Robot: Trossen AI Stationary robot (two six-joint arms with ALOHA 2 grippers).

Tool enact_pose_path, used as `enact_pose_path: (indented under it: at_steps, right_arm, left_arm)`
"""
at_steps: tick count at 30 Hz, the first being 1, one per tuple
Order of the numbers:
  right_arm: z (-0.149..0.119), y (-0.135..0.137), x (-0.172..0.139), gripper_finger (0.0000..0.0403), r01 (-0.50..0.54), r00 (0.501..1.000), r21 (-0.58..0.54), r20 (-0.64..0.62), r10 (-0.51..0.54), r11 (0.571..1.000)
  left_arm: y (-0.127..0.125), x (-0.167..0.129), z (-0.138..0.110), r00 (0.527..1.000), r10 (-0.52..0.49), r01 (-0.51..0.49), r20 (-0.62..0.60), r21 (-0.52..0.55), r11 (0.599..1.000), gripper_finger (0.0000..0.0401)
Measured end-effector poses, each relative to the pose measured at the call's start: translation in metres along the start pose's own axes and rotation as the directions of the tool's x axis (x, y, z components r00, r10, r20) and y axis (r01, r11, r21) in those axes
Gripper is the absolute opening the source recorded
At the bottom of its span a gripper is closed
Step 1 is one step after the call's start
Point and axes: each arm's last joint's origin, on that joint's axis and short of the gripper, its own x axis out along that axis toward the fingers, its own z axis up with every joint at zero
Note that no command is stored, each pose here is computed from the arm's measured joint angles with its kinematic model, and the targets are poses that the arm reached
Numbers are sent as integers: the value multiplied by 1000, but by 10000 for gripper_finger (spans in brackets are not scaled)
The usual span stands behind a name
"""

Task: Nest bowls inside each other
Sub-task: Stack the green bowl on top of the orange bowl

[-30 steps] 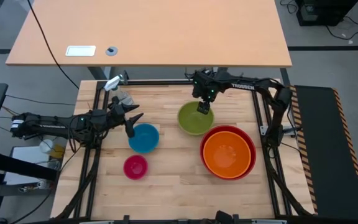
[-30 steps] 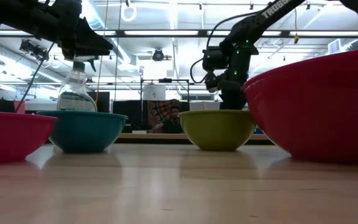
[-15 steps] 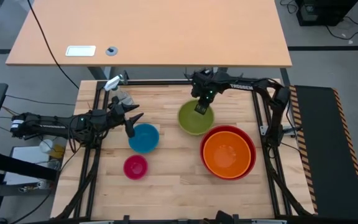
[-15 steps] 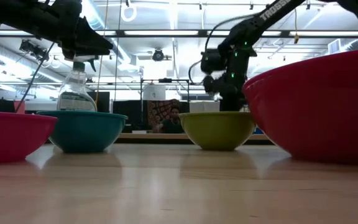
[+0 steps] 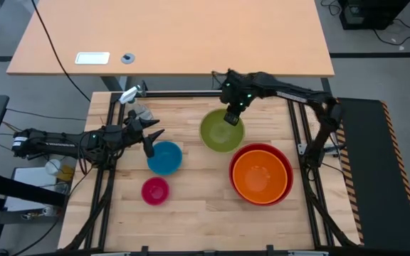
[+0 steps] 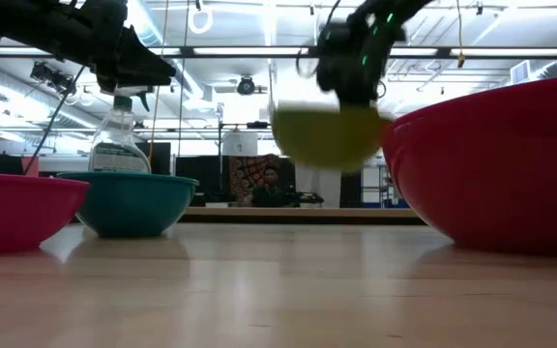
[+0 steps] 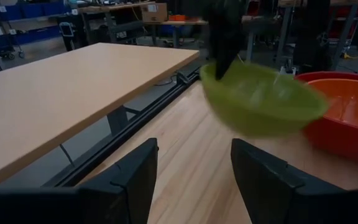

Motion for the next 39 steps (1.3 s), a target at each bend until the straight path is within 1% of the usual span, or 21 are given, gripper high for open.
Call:
enact_pose_path:
  at_steps: [2,6,9,13,15,20,26,29,32,39]
  right_arm:
    - [-5,11,-17,23,-18,1000,-15,17,18,1000]
    - [-25,37,-40,37,-38,998,-57,-43,36,998]
    - [-44,58,-61,36,-59,995,-58,-82,55,997]
    - [-73,80,-66,27,-79,986,-81,-152,66,994]
    - [-90,88,-63,27,-88,980,-85,-184,71,992]
    - [-131,94,-39,35,-2,961,-42,-277,-10,999]
    - [-163,91,-4,30,-10,967,20,-254,14,1000]
    - [-170,87,11,31,13,971,45,-238,-2,999]
    - [-174,85,24,40,26,974,66,-228,-10,997]
    - [-180,81,41,71,58,958,76,-284,-34,995]
  left_arm:
    - [0,0,0,1000,0,0,0,-4,1000,208]
    - [0,0,-1,1000,-1,1,-6,0,1000,208]
    - [0,0,-2,1000,-1,1,-14,4,1000,208]
    - [0,0,-1,1000,-1,1,-14,4,1000,208]
    - [0,0,-1,1000,-1,1,-14,4,1000,208]
    - [0,0,-1,1000,0,0,-14,4,1000,208]
    - [0,0,-1,1000,0,0,-13,4,1000,208]
    - [0,0,-1,1000,0,0,-13,5,1000,208]
    - [0,0,-1,1000,0,0,-13,5,1000,208]
    - [0,0,-1,1000,0,0,-13,5,1000,208]
